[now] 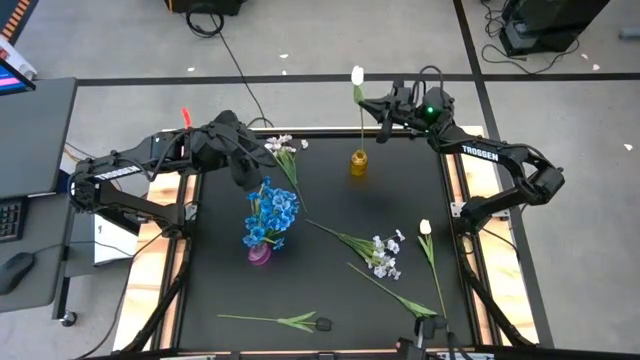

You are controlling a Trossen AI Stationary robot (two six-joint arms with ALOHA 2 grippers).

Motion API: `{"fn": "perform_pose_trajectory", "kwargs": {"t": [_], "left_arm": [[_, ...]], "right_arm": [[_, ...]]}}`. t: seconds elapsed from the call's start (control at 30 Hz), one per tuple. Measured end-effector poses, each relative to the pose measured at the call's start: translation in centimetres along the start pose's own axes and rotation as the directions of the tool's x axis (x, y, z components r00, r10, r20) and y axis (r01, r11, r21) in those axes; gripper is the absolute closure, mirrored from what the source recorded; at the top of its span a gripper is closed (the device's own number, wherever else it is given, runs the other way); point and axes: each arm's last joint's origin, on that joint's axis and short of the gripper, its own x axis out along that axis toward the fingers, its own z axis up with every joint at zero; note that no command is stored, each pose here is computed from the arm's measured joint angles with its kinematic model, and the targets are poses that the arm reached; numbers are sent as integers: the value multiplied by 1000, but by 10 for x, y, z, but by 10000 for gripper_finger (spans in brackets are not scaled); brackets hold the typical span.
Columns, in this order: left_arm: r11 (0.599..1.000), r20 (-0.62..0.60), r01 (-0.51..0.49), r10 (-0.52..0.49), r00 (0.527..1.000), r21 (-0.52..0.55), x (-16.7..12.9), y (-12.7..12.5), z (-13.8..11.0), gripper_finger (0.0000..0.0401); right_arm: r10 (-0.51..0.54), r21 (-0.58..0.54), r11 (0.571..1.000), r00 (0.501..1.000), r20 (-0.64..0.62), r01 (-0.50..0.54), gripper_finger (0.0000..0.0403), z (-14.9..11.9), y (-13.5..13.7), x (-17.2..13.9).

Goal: Sort flowers into vase by color
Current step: Put the left white tulip into the yellow vase

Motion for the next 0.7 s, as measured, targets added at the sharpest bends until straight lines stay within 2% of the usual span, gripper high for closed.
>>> {"fn": "perform_pose_trajectory", "kwargs": {"t": [0.7], "left_arm": [[1000,0,0,0,1000,0,0,0,0,184]], "right_arm": [[0,-13,1000,1000,-30,0,391,-3,0,0]]}}
